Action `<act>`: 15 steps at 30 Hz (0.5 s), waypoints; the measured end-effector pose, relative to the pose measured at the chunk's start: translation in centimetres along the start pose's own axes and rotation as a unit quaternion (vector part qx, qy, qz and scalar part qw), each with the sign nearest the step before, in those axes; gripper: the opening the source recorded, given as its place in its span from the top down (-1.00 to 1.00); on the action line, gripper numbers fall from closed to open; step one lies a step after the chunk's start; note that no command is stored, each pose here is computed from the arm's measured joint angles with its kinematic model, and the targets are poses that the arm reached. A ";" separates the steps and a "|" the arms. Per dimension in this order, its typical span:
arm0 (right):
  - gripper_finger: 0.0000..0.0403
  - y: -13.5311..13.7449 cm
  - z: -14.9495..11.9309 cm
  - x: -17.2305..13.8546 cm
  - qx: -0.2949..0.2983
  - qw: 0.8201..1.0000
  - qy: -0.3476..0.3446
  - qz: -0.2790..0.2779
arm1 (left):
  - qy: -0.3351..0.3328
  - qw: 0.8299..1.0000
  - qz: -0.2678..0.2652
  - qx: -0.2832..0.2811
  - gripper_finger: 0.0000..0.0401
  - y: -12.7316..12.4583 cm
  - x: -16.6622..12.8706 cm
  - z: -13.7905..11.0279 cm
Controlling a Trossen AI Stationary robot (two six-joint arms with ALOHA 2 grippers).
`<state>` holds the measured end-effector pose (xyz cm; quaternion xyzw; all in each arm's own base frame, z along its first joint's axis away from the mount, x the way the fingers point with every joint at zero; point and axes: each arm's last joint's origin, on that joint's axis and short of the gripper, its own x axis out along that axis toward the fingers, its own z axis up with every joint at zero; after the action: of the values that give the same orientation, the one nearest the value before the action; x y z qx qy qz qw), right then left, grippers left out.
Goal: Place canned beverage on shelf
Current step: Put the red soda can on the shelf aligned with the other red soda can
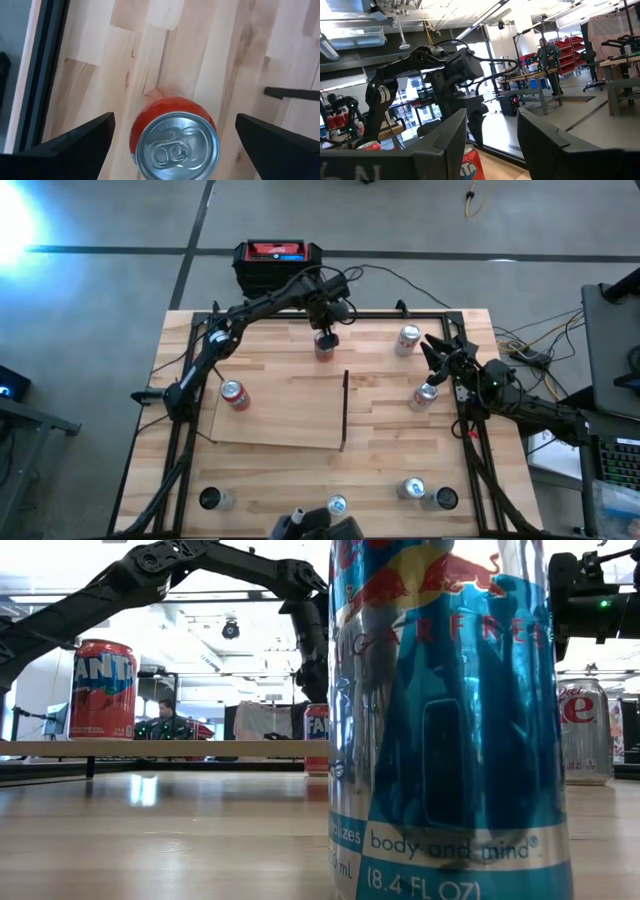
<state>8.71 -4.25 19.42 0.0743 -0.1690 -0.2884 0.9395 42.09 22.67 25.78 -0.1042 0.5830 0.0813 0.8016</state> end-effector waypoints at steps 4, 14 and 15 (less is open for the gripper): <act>0.22 0.0 0.0 0.0 0.000 1.000 0.000 0.000 | 0.003 1.000 0.000 -0.018 -0.99 0.0 0.1 -0.1; 0.22 0.0 0.0 0.0 0.000 1.000 0.000 0.000 | 0.020 1.000 0.003 -0.025 -0.77 0.1 0.9 -0.4; 0.22 0.0 0.0 0.0 0.000 1.000 0.000 0.000 | 0.022 0.999 0.007 -0.024 -0.71 0.1 1.0 -0.5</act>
<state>8.71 -4.26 19.42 0.0744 -0.1689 -0.2885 0.9395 41.91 22.67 24.70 -0.1212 0.5988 0.0989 0.7854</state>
